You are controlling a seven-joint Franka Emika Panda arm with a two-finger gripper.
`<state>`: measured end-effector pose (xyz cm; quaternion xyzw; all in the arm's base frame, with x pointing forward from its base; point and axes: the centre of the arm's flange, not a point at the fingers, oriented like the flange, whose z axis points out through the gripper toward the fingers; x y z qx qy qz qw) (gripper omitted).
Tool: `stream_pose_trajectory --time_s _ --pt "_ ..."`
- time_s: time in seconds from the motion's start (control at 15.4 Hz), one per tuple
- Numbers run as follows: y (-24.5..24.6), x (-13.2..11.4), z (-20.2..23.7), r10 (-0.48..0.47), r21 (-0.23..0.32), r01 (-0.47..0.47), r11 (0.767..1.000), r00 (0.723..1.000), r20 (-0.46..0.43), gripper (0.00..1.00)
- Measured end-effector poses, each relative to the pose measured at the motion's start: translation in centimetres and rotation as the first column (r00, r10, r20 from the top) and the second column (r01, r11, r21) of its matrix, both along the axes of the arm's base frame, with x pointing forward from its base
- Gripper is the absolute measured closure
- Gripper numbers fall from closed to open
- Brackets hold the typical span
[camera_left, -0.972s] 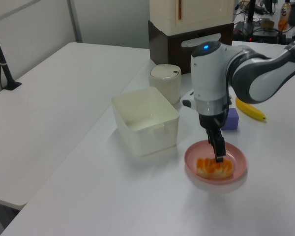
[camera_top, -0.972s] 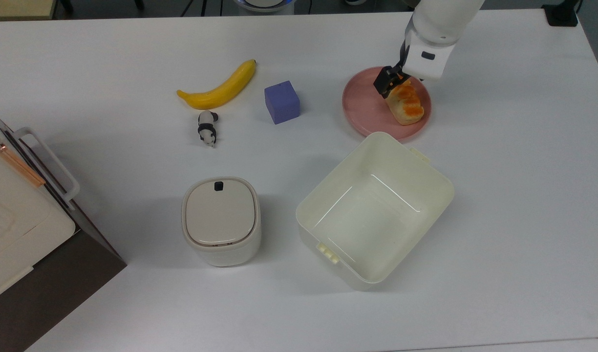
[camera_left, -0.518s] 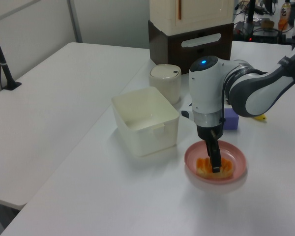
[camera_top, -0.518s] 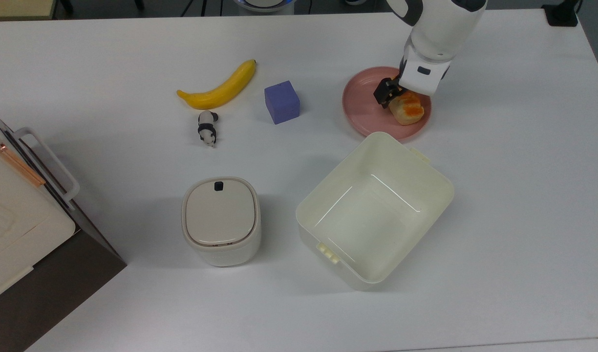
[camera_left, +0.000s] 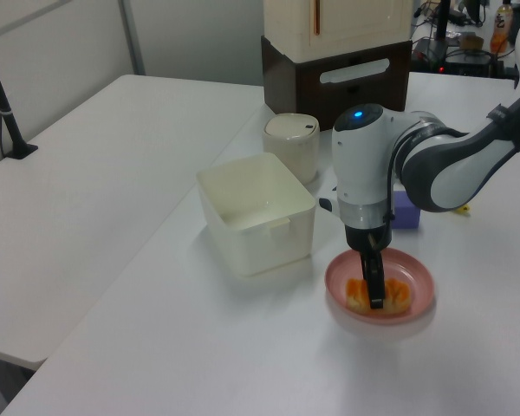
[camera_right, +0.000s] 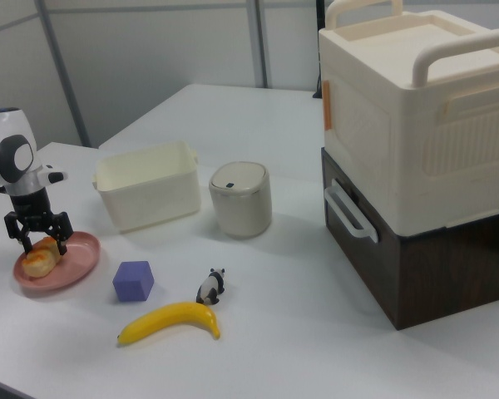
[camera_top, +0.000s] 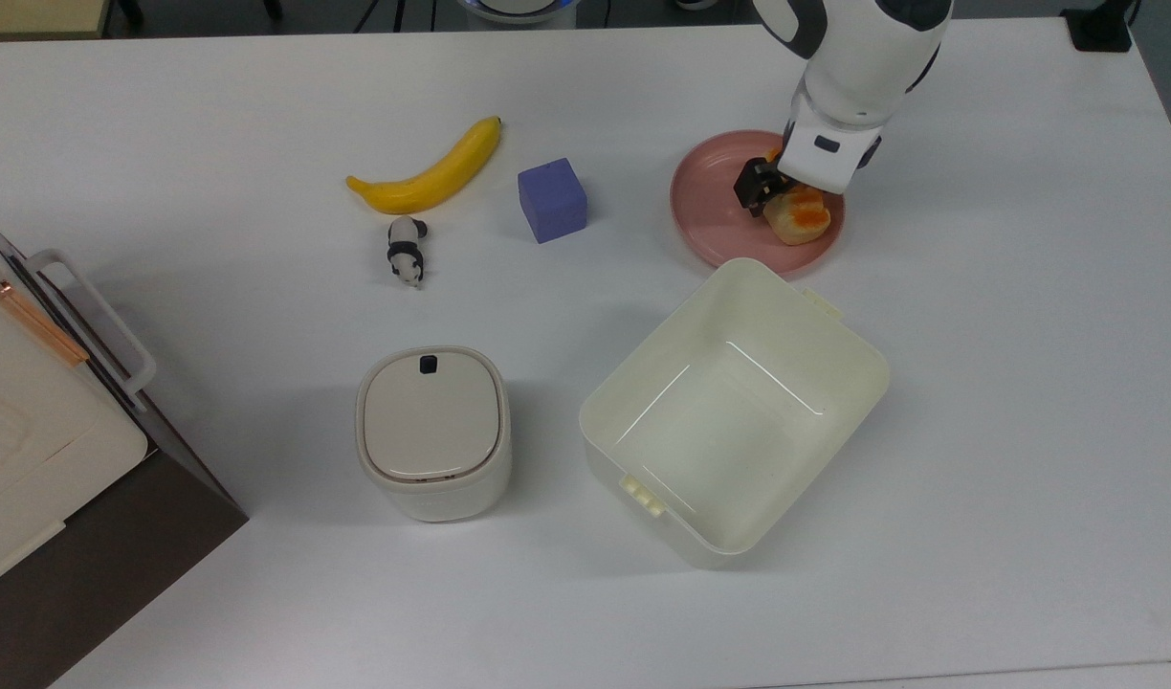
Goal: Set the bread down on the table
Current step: 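Lower the gripper and close it on the orange bread roll, then lift the bread roll off the plate and carry it toward the purple cube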
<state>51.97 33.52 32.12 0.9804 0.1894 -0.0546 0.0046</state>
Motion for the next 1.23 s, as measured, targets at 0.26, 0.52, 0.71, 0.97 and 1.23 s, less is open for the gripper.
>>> stream_pose_trajectory --time_s 0.26,0.52,0.71,0.97,1.23 --pt "0.0 0.0 -0.4 0.001 -0.002 -0.001 1.0 1.0 -0.003 0.28" --pt "0.1 0.0 -0.2 0.002 0.0 -0.002 1.0 1.0 0.0 0.53" --pt "0.1 -0.1 0.5 0.002 -0.004 -0.003 1.0 1.0 -0.006 0.61" --pt "-0.8 -0.6 5.1 -0.003 -0.011 0.003 1.0 1.0 -0.02 0.6" --pt "-6.0 1.5 8.6 -0.025 -0.016 0.024 1.0 0.999 -0.036 0.59"
